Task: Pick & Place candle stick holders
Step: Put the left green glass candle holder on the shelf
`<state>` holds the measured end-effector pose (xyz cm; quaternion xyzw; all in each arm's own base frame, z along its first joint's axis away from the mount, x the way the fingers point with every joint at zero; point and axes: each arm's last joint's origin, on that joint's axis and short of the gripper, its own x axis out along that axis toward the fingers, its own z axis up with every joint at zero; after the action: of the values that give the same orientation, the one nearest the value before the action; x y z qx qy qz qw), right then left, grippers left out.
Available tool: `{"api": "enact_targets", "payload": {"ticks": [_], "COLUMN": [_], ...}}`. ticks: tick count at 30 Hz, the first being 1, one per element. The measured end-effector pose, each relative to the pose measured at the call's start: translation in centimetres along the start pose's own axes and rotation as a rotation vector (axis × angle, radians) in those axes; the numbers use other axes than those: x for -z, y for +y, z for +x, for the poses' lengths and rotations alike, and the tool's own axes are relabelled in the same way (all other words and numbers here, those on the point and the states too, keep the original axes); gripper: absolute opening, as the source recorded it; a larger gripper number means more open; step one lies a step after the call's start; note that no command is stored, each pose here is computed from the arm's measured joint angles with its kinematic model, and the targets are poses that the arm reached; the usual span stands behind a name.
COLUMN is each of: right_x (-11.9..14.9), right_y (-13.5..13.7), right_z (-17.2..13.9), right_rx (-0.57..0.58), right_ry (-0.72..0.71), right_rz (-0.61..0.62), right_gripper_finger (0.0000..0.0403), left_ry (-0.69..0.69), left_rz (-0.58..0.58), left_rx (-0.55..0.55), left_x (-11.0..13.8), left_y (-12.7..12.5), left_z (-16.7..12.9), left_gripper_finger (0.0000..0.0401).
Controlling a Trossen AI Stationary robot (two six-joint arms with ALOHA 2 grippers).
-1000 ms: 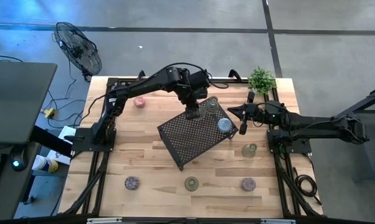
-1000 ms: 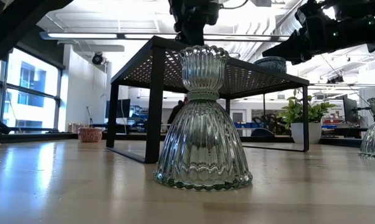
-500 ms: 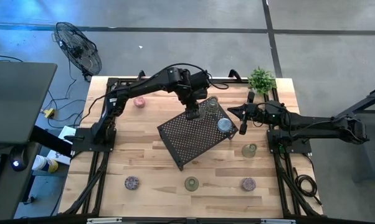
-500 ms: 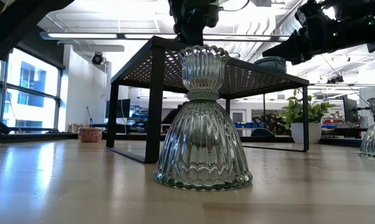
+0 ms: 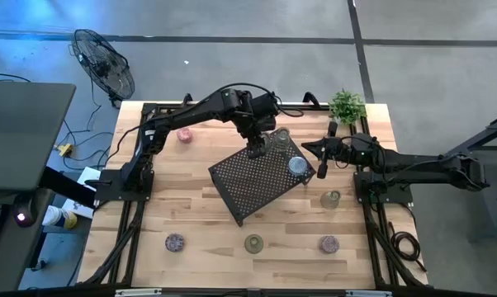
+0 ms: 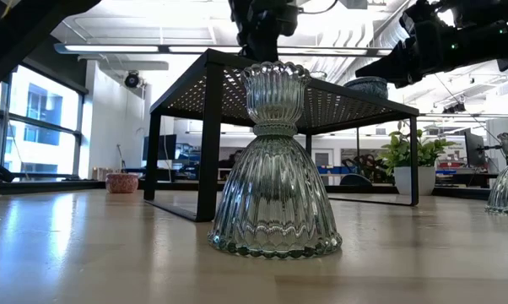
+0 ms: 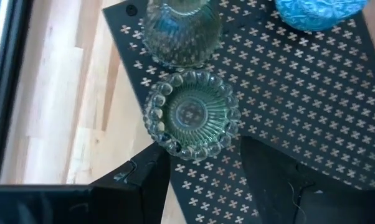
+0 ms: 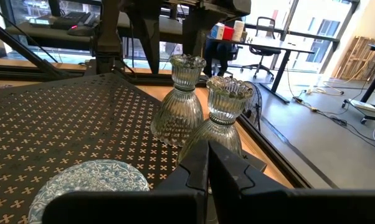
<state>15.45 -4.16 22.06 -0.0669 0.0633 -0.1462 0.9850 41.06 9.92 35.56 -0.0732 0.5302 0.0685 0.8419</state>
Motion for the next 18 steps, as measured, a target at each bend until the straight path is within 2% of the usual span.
{"api": "enact_targets", "payload": {"ticks": [6, 10, 13, 18], "right_x": [0.0, 0.1, 0.1, 0.2], "right_y": [0.0, 0.0, 0.0, 0.0], "right_z": [0.0, 0.0, 0.0, 0.0], "right_rx": [0.0, -0.001, -0.002, -0.009], "right_ry": [0.003, 0.007, 0.009, 0.015], "right_rz": [0.0, 0.0, 0.0, -0.001], "right_gripper_finger": [0.0002, 0.0001, 0.0002, 0.0002], "left_ry": [0.004, 0.002, 0.006, -0.004], "left_rz": [0.053, 0.096, 0.113, 0.084], "left_rx": [-0.003, -0.083, -0.125, -0.144], "left_x": [0.6, 0.9, 0.9, 0.8], "left_y": [-0.1, 0.1, 0.5, 2.3], "left_z": [-1.6, -2.6, -2.6, -1.7], "left_gripper_finger": [0.0186, 0.0164, 0.0119, 0.0018]}}
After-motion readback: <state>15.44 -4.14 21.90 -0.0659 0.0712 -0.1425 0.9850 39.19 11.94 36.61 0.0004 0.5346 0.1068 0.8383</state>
